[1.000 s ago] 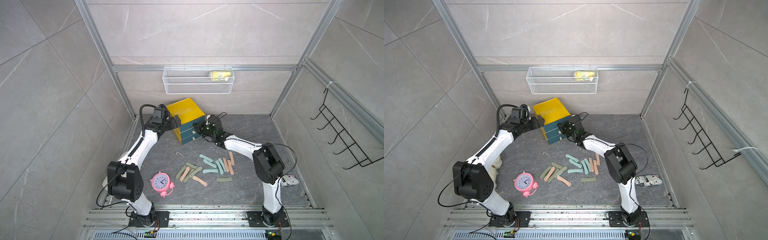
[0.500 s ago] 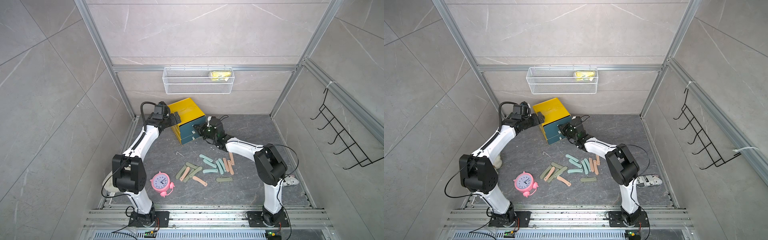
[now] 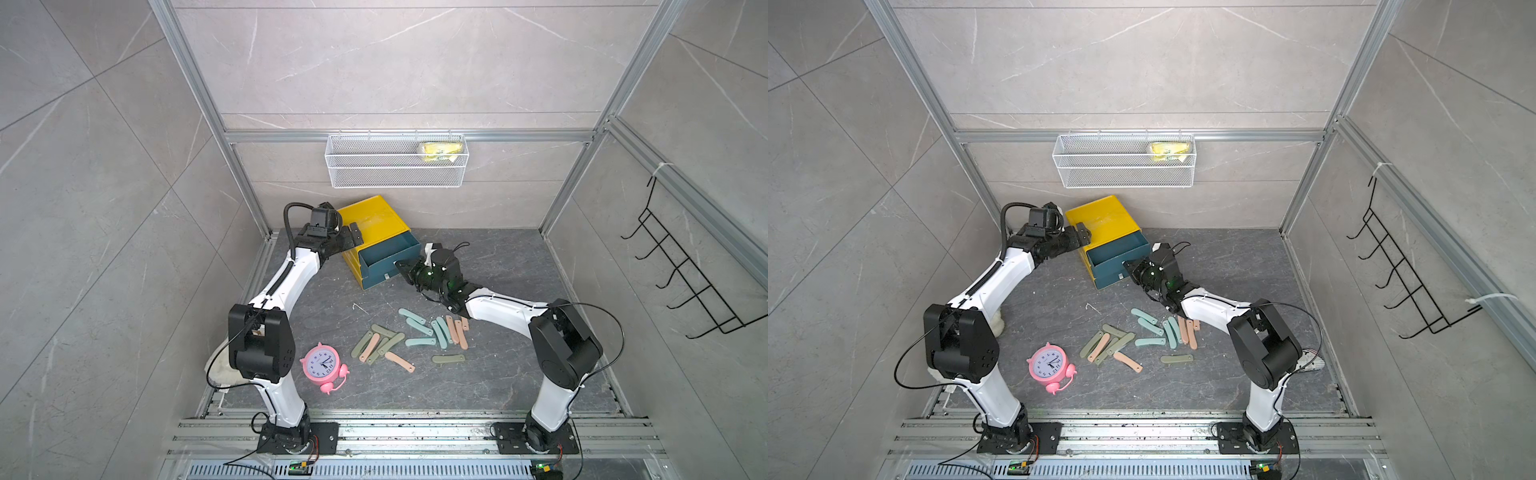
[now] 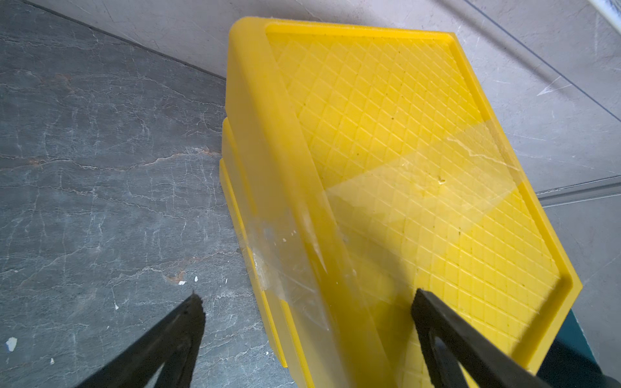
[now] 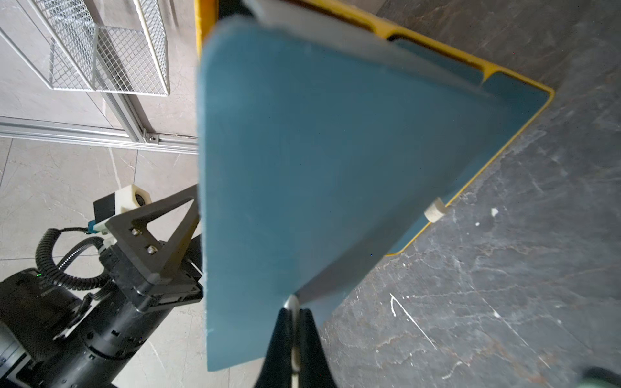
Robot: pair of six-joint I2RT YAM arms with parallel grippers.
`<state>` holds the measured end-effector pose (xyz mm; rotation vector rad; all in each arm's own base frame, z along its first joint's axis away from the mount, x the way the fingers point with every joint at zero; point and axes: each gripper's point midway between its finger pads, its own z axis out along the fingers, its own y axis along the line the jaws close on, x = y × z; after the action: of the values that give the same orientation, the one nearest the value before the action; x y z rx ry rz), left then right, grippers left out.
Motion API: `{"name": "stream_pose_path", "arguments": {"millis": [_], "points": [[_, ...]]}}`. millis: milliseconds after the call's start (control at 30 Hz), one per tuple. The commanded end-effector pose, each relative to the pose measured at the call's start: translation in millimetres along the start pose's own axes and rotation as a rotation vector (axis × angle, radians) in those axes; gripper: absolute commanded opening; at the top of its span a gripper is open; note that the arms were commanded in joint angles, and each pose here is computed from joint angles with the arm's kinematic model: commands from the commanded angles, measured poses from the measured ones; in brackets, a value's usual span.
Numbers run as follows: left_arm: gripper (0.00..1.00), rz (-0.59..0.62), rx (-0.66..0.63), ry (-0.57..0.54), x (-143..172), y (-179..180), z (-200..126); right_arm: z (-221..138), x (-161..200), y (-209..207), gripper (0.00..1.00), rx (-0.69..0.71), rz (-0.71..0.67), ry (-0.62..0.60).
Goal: Place the fruit knives into the drawer by color
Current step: Open the drawer in the storage box.
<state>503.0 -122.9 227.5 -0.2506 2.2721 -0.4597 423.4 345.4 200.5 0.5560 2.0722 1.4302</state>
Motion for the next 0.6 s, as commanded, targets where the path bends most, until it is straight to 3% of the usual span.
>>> {"name": "stream_pose_path", "arguments": {"millis": [0,567], "points": [[0.99,-0.013,-0.021,0.020,2,6,10,-12,11,-4,0.00,0.023,-0.019,0.032],[0.99,-0.020,-0.023,0.024,2,9,15,-39,20,-19,0.00,0.055,-0.025,0.035]]}}
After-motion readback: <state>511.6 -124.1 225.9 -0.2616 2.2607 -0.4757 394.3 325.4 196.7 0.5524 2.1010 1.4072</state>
